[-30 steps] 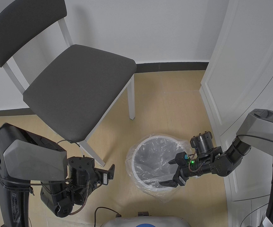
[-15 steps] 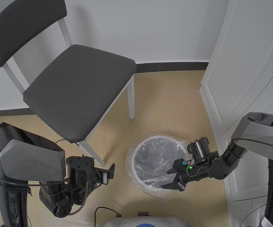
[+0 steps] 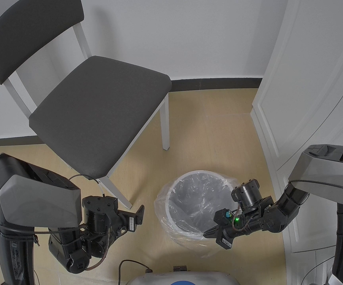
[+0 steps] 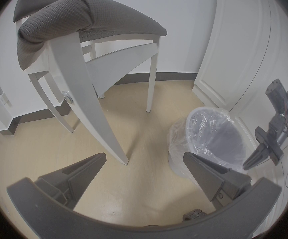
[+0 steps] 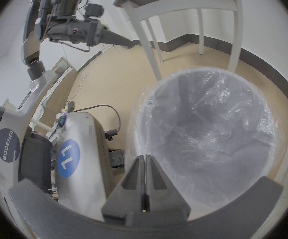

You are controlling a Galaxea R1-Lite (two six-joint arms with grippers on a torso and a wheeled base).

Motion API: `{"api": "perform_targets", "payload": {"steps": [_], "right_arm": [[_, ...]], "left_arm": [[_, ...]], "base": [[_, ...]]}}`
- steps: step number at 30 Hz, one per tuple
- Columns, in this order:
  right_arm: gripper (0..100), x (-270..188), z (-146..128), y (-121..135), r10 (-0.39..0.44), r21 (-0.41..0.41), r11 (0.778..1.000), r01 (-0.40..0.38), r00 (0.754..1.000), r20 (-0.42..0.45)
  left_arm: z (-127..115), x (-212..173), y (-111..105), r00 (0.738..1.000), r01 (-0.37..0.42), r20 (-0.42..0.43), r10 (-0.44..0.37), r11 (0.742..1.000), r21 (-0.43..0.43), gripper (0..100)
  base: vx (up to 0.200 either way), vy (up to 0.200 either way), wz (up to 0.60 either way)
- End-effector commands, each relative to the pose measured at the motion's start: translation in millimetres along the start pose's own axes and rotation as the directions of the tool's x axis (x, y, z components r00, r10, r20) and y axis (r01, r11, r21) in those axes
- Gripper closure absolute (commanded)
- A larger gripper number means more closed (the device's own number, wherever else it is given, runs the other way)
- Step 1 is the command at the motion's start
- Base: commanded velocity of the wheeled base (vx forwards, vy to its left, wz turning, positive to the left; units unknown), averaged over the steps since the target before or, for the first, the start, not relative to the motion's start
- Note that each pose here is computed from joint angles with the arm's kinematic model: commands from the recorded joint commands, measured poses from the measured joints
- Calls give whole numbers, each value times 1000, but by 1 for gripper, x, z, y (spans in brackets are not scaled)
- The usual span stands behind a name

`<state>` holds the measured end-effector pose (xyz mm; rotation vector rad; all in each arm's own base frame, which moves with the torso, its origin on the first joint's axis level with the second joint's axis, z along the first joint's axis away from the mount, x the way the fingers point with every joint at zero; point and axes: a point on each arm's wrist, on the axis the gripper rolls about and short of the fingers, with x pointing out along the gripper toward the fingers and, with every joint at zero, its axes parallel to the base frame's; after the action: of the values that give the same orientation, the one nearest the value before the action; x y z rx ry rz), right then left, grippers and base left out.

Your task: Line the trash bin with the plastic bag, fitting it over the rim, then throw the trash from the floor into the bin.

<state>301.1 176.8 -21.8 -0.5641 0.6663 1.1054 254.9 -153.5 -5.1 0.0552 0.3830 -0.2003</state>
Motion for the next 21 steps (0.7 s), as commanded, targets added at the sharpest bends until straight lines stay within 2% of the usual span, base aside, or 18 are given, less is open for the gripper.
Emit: {"api": "perform_targets", "payload": {"steps": [1, 6, 7, 12, 16, 21], "right_arm": [[100, -2, 4, 20, 39, -37, 999, -40, 999, -12], [100, 5, 0, 29, 51, -60, 997, -54, 998, -49], [100, 13, -7, 28, 26, -55, 998, -31, 996, -85], [100, 32, -16, 25, 11, -39, 999, -16, 992, -129], [100, 41, -20, 17, -64, -39, 998, 58, 983, -174], [100, 42, -18, 11, -100, -24, 995, 97, 980, -174]], "left_arm": [[0, 0, 1, 1000, -7, -1, 7, 1000, 0, 0], [-1, -1, 1, 1000, -9, -7, 9, 1000, 0, 0], [-1, -1, 1, 1000, -9, -7, 9, 1000, 1, 0], [-1, -1, 1, 1000, -9, -7, 9, 1000, 0, 0], [-2, -1, 1, 1000, -9, -8, 9, 1000, 0, 0], [-1, 0, 2, 1000, -9, -6, 9, 1000, -1, 0]], "base": [[0, 0, 0], [0, 0, 0], [0, 0, 0], [0, 0, 0], [0, 0, 0], [0, 0, 0]]}}
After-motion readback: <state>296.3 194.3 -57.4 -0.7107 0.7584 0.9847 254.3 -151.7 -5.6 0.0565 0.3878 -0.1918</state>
